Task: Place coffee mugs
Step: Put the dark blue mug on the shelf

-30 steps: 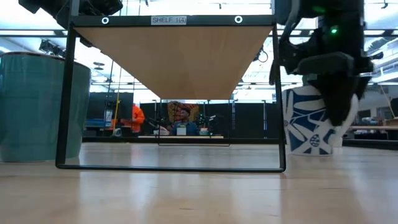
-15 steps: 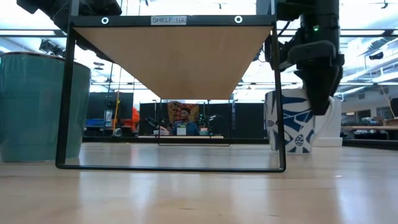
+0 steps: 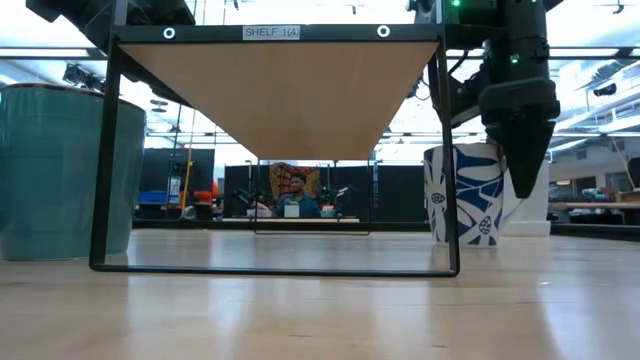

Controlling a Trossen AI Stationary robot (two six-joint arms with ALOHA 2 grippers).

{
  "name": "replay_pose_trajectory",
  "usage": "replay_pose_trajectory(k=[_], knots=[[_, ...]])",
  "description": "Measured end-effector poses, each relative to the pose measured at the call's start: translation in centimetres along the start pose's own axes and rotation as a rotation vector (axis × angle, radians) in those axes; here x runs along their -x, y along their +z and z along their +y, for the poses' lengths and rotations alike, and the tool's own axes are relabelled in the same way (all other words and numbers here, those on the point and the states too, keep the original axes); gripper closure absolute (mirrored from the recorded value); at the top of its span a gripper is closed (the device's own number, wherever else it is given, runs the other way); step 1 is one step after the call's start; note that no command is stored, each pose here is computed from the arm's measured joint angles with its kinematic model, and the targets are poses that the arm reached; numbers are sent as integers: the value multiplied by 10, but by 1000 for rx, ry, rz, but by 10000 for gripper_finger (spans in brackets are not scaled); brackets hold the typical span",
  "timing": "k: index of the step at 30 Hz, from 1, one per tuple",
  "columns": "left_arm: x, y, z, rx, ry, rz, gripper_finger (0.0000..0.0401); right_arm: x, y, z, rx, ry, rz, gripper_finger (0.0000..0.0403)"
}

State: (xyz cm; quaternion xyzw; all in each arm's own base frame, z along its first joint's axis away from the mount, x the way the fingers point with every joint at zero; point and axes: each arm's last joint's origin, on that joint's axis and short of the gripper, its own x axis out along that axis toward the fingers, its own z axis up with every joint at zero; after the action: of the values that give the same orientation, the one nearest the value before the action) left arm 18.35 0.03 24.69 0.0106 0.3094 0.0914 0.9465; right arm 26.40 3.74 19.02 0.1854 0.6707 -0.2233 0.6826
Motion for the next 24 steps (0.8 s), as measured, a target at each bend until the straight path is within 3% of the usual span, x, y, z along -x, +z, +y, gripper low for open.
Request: replay_pose_trajectory(k=[14, 24], knots=[[0, 0, 0, 48, 0, 1, 200, 20, -5, -13, 114, -4, -62, 329], [1, -2, -2, 85, -8, 19, 200, 13, -6, -16, 136, -1, -66, 334]])
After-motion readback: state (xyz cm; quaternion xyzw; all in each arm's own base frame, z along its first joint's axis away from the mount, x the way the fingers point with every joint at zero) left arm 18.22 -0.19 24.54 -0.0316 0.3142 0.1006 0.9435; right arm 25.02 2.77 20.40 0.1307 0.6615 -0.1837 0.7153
